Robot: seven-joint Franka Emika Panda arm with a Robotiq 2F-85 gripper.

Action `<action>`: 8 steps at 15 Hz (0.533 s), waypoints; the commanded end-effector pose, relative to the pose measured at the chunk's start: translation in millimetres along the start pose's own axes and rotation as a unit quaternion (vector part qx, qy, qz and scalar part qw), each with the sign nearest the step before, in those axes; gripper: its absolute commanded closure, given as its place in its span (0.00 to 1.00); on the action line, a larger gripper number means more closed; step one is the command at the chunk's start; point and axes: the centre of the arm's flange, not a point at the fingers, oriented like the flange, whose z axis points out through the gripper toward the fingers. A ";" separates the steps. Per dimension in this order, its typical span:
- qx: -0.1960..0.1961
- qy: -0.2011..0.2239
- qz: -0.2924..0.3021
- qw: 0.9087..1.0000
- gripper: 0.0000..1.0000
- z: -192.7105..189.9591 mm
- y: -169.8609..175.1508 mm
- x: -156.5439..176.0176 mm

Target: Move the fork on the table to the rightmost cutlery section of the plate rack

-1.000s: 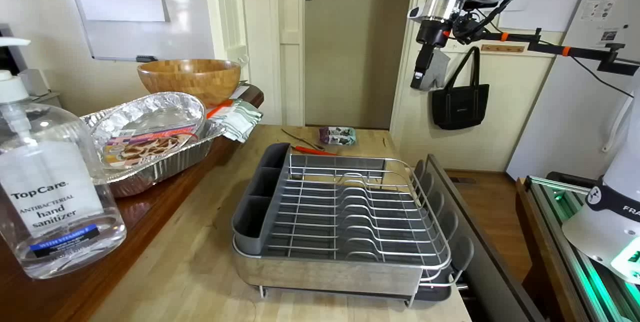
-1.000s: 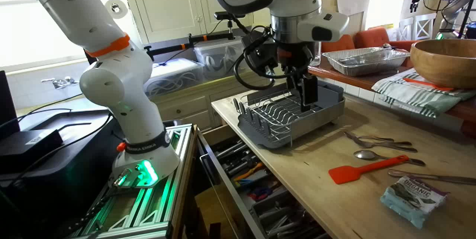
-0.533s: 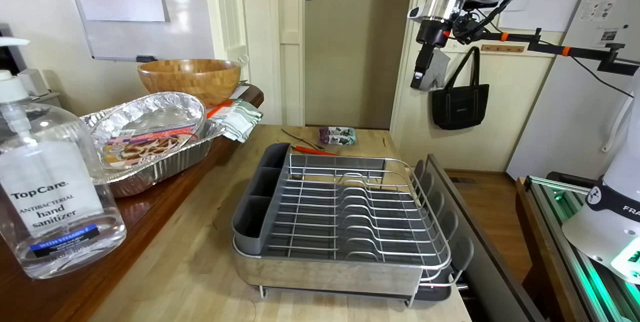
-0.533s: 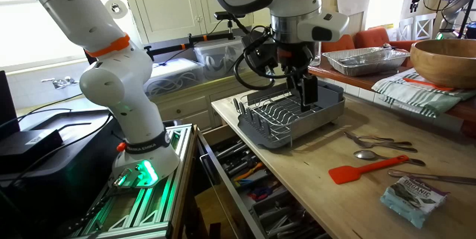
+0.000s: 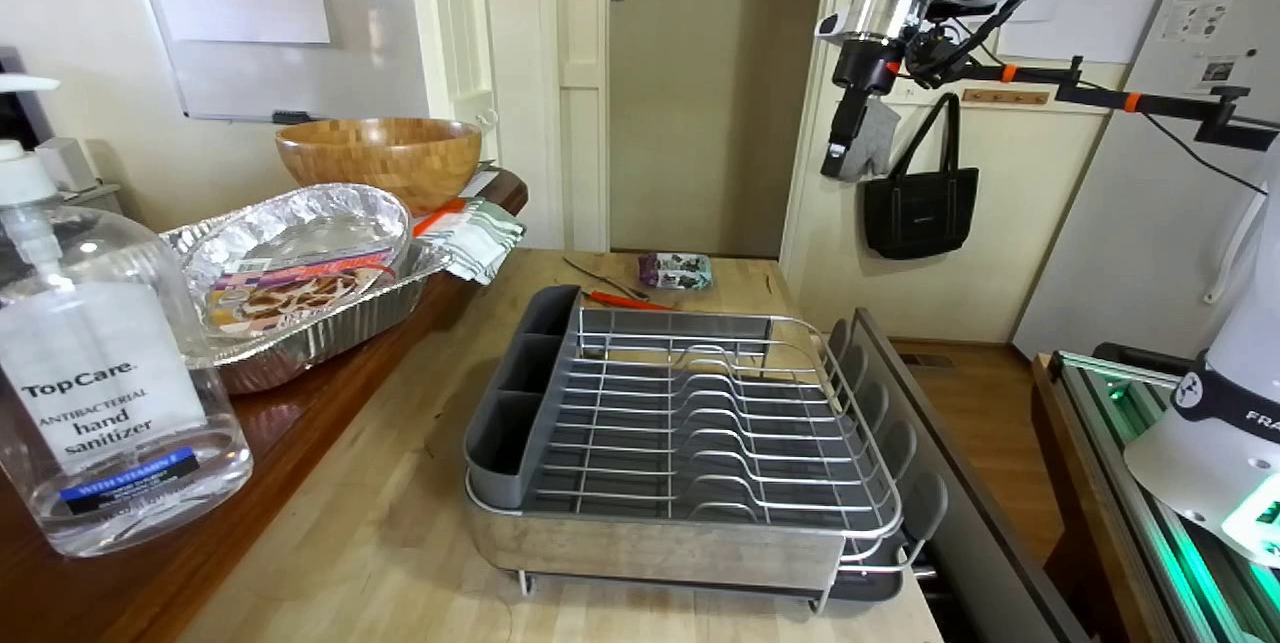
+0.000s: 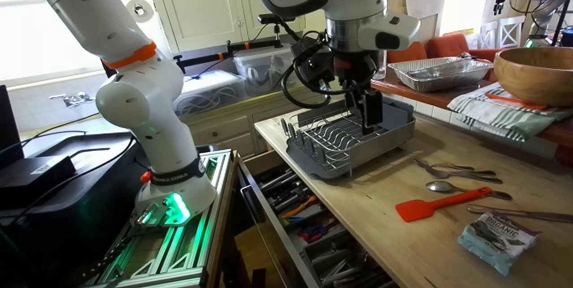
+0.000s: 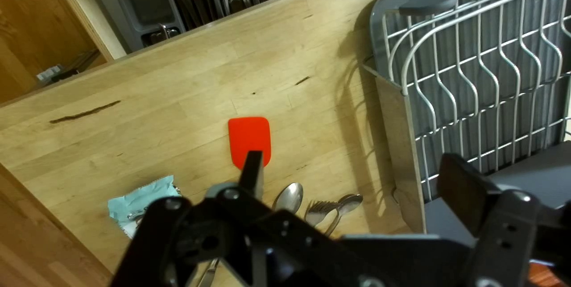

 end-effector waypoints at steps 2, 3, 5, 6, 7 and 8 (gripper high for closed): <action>0.000 0.000 0.000 1.000 0.00 0.0 0.0 0.0; 0.000 0.000 0.000 1.000 0.00 0.0 0.0 0.0; 0.000 0.000 0.000 1.000 0.00 0.0 0.0 0.0; -0.009 0.006 0.009 1.000 0.00 0.8 4.1 2.5; -0.016 0.015 0.017 1.000 0.00 1.2 11.4 6.8; -0.024 0.024 0.025 0.999 0.00 0.9 18.5 11.2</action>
